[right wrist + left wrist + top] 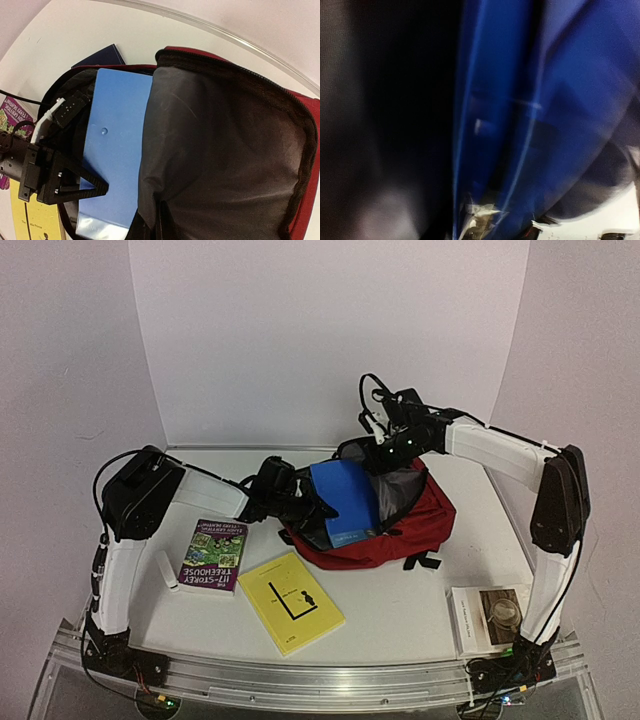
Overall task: Pack the student bag
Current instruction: Place the stationery in the student bag.
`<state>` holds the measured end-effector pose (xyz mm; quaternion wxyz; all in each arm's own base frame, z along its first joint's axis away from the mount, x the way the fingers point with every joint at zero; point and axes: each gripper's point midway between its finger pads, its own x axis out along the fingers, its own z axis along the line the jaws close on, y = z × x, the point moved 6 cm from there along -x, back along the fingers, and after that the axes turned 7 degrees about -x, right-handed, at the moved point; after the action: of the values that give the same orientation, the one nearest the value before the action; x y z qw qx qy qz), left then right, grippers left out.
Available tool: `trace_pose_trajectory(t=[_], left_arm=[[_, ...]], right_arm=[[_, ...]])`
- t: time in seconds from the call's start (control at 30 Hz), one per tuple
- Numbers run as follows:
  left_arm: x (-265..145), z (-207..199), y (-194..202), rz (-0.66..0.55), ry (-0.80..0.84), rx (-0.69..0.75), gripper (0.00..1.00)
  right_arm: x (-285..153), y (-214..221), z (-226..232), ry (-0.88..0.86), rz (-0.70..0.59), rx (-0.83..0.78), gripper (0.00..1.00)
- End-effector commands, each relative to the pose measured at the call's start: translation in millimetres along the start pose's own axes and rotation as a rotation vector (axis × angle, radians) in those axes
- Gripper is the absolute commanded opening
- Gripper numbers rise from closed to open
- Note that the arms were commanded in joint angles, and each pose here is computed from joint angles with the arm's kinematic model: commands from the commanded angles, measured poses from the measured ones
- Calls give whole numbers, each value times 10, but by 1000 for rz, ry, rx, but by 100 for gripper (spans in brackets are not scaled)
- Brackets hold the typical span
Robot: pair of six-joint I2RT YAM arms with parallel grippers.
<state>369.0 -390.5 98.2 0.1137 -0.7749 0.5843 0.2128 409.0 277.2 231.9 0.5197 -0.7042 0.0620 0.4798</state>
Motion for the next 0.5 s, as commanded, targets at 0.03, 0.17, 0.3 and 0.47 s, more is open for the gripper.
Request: trace_pose_trajectory(t=[0.03,0.17,0.3,0.47], left_arm=[[-462,-242,-140,-189,-204,134,49],[-794,-455,-133,-263,-296,242,63],[-1079,-628,-106,-314,-359,338,74],[-1402,-670,-251,-375,-439,414,68]], right_arm=[[-431,-299,-51,41,-131,-60,0],[-327,-158,-243,76,-87,-41,0],[-279,-86,-338,104,-64,-37,0],[-223,-72,-363,111,-53,-45,0]])
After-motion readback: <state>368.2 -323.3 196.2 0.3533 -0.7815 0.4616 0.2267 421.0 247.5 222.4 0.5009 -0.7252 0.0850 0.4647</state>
